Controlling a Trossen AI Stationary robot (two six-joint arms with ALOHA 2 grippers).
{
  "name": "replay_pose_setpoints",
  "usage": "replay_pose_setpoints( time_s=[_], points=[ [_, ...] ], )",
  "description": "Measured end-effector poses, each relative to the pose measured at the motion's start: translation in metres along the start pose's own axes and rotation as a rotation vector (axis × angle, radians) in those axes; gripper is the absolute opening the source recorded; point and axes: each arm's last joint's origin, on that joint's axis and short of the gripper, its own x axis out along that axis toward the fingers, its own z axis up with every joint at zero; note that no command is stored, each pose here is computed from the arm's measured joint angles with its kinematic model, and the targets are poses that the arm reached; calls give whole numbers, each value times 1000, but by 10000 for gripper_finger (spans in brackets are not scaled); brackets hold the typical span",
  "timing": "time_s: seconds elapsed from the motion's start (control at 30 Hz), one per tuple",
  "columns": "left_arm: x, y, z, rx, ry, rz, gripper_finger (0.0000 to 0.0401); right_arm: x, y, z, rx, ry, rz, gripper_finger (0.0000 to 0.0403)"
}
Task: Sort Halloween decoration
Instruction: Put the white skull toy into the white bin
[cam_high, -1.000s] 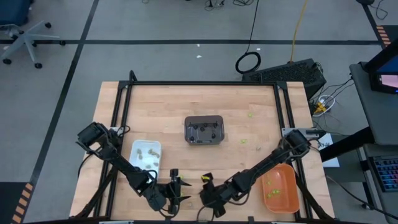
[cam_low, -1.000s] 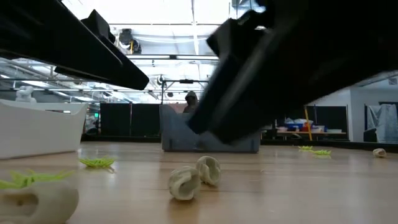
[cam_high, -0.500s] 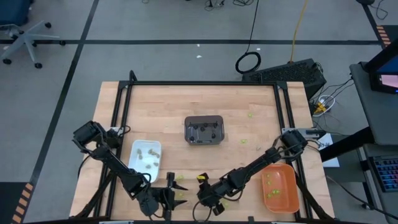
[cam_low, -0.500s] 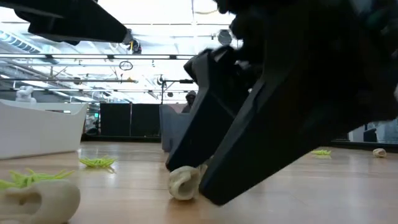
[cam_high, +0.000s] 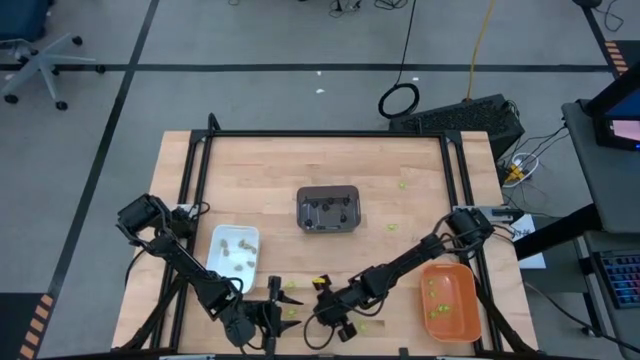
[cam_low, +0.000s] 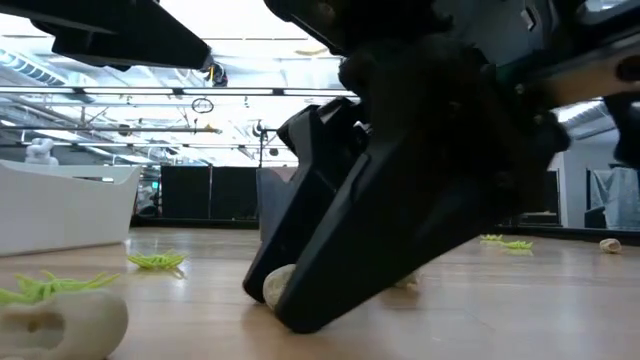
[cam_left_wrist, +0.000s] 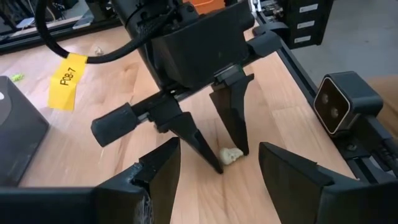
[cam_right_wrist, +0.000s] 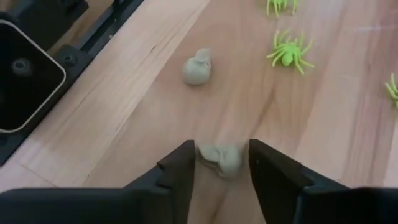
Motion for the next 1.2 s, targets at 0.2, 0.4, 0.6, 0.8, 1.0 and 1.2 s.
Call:
replay_pose_setpoints(
  time_s=[0.2, 0.4, 0.6, 0.8, 1.0, 1.2],
  points=[
    [0, 0, 0, 0, 0, 0, 223, 2, -3, 0, 1, -17, -5, 73],
    [0, 0, 0, 2, 2, 1, 223, 2, -3, 0, -10, -16, -7, 31],
    [0, 0, 0, 2, -1, 11, 223, -5, -2, 4, -55, -10, -8, 26],
    [0, 0, 2, -11, -18, 24, 223, -37, 4, 19, -93, 13, -93, 24],
    [1, 4, 10, -164, -102, 109, 223, -70, 23, 29, -173, 47, -304, 24],
    [9, 14, 21, -330, -174, 109, 223, -92, 51, 44, -305, -42, -575, 23]
  ],
)
